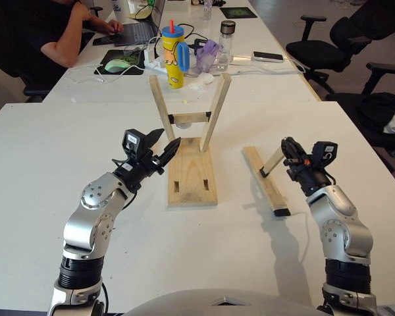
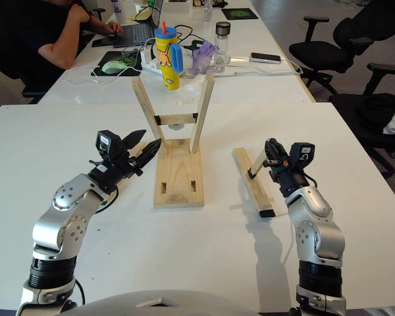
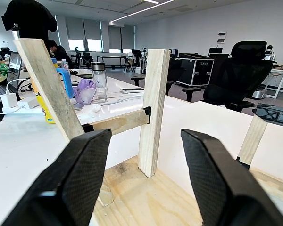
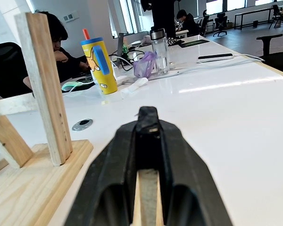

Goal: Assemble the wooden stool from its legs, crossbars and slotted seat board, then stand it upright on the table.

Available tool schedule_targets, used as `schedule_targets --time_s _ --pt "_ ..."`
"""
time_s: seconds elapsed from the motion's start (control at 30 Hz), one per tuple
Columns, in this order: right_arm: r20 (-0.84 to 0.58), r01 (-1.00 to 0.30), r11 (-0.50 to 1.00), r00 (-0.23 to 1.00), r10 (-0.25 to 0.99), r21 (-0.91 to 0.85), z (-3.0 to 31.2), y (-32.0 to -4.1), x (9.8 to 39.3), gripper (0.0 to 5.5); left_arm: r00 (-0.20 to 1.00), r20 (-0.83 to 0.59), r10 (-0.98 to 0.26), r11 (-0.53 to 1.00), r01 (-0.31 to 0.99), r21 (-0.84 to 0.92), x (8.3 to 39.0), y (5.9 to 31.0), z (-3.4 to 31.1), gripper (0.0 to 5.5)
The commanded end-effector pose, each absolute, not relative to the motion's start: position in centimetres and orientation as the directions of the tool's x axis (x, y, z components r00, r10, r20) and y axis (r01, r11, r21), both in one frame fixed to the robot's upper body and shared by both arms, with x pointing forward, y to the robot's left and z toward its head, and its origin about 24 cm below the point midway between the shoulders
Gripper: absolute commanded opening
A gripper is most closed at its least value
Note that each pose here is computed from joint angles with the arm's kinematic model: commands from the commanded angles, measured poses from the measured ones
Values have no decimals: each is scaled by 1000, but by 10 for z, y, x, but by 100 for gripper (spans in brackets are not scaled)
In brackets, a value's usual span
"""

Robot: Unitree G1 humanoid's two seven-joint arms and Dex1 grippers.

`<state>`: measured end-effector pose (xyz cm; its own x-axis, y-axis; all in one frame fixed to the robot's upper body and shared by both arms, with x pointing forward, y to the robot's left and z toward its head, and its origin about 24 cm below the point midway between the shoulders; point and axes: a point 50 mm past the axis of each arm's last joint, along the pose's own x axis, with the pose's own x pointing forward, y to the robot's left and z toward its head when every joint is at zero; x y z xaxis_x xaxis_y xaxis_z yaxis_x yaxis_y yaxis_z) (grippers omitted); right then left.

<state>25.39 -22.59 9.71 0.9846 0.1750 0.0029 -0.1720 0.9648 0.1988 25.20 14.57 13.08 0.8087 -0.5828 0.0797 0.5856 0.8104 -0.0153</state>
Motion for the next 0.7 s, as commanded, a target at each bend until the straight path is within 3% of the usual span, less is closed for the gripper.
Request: schedule_targets --time_s 0.03,0.47,0.7 --pt "-32 -160 975 986 166 155 90 -228 251 41 810 72 -582 812 584 -1 253 147 132 272" --pt "-146 -144 985 977 157 95 38 -218 225 41 814 87 -575 817 577 -2 256 146 134 272" --pt "-136 -159 984 976 169 82 43 -216 239 41 813 87 -576 816 578 3 258 146 135 272"
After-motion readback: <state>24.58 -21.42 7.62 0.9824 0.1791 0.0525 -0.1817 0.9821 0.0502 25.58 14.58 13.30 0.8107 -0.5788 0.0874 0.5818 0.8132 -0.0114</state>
